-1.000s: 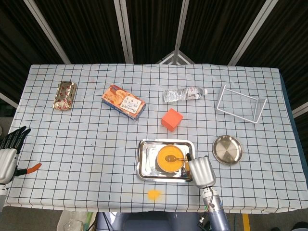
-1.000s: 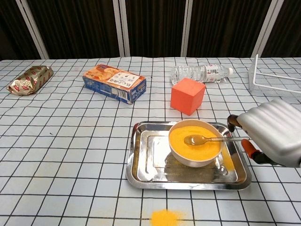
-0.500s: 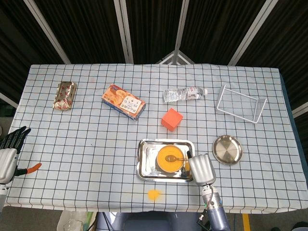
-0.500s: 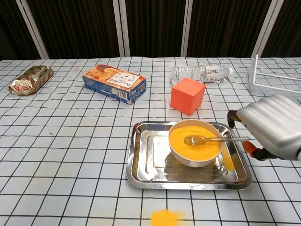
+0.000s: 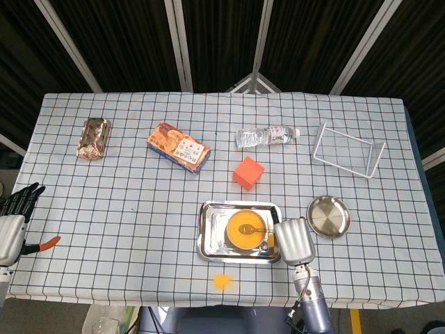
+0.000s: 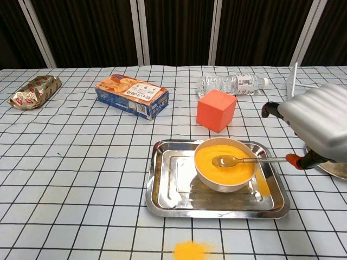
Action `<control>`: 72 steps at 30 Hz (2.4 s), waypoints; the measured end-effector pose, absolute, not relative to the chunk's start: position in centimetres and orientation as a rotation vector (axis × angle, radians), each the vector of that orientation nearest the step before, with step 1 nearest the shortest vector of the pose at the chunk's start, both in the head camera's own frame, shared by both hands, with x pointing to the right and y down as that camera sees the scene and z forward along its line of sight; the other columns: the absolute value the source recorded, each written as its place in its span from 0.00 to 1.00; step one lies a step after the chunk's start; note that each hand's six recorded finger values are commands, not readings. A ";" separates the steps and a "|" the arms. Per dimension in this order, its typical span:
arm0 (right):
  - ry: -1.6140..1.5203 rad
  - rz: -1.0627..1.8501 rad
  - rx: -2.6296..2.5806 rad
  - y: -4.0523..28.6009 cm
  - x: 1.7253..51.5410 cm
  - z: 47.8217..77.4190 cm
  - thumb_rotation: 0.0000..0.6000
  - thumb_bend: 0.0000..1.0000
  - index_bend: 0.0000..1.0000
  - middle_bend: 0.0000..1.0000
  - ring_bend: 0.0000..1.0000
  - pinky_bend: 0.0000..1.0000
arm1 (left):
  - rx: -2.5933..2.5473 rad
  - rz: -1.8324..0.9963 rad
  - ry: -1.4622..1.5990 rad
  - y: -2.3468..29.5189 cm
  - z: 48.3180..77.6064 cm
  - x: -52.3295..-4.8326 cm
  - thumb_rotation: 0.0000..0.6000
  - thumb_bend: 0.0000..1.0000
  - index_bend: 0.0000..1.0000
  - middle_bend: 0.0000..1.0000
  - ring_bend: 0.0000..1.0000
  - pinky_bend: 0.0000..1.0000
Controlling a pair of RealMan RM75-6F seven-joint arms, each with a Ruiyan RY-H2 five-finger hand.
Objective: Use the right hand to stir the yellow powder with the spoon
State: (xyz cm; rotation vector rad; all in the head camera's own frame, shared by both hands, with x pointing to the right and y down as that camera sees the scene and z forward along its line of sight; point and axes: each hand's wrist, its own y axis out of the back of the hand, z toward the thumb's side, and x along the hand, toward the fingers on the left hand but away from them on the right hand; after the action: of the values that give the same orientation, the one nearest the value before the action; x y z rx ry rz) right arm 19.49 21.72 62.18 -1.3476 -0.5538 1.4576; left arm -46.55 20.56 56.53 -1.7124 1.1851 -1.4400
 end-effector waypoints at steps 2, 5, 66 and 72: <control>-0.551 1.472 -1.351 21.7 19.6 62.1 1.00 0.32 0.49 0.97 0.98 0.81 | -1.713 -1.439 1.187 20.6 56.5 -46.6 1.00 0.00 0.00 0.00 0.00 0.00; -0.547 1.510 -1.373 21.7 19.8 62.2 1.00 0.32 0.51 0.97 0.98 0.81 | -1.712 -1.438 1.188 20.6 56.5 -46.6 1.00 0.00 0.00 0.00 0.00 0.00; -0.645 1.727 -1.533 21.4 19.1 65.0 1.00 0.44 0.51 0.97 0.98 0.81 | -1.627 -1.416 1.145 20.1 56.4 -46.6 1.00 0.00 0.00 0.00 0.00 0.00; -0.648 1.724 -1.534 21.5 18.8 65.2 1.00 0.44 0.51 0.97 0.98 0.81 | -1.629 -1.416 1.145 20.1 56.4 -46.6 1.00 0.00 0.00 0.00 0.00 0.00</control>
State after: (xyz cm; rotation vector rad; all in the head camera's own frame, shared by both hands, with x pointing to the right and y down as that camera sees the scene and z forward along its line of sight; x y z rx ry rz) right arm 18.79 21.46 65.24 -1.5336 -0.6482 1.7239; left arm -46.64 20.14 56.43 -1.6287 1.1446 -1.4160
